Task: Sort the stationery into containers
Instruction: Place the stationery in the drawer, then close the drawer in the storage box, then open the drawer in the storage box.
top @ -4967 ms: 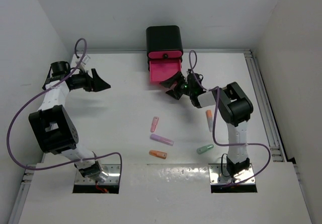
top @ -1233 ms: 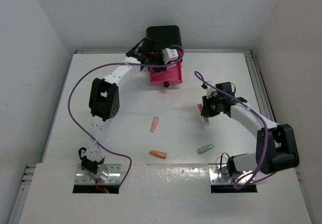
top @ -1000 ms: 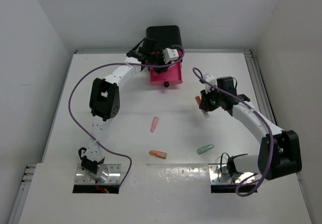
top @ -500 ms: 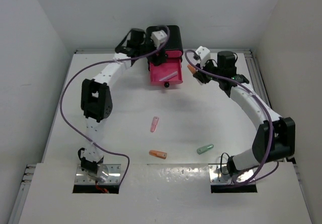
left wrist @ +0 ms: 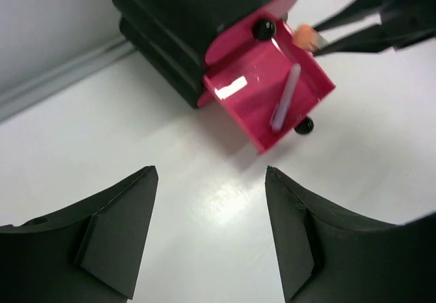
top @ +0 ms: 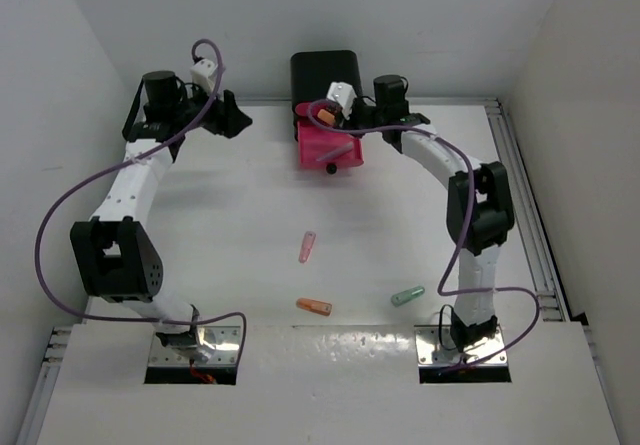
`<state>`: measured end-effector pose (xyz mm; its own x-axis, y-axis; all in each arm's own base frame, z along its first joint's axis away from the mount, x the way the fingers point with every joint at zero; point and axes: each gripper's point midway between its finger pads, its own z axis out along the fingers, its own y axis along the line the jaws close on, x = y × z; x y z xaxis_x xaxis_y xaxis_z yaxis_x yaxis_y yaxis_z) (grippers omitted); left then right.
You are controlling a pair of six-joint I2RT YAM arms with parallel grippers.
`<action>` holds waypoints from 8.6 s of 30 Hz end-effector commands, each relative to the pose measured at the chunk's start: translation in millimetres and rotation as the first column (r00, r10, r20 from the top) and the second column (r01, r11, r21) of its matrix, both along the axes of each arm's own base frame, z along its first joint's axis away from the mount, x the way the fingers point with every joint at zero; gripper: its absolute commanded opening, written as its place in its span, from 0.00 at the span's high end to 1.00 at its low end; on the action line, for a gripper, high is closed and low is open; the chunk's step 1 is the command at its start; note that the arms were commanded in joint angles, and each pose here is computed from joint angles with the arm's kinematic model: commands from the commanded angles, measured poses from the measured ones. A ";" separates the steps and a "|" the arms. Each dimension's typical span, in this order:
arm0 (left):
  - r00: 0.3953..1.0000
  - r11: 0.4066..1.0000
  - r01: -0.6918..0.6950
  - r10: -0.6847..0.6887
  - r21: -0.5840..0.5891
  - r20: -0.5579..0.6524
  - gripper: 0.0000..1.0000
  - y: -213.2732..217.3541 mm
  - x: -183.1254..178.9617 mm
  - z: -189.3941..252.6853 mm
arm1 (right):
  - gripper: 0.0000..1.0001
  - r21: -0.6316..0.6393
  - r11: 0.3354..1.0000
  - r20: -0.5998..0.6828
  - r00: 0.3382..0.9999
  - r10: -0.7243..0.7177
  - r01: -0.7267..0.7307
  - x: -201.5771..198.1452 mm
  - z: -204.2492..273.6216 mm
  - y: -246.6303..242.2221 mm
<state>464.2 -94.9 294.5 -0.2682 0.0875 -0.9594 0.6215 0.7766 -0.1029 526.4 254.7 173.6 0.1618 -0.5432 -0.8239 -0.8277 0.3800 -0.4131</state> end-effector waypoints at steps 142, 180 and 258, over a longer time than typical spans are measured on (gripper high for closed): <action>0.819 0.734 -0.525 0.573 0.431 0.023 0.51 107.8 9.4 -81.7 | 0.36 -0.263 0.909 0.542 0.829 -0.137 0.322 -52.8 -74.9 -9.6; 0.713 0.717 -0.580 0.677 0.387 -0.184 0.58 157.4 31.9 -143.9 | 0.49 -0.271 0.878 0.810 0.586 -0.013 0.394 39.3 -111.3 -12.7; 0.697 0.704 -0.575 0.689 0.417 -0.201 0.60 126.6 42.1 -149.7 | 0.53 -0.180 0.957 0.648 0.759 -0.059 0.227 88.9 -158.7 15.3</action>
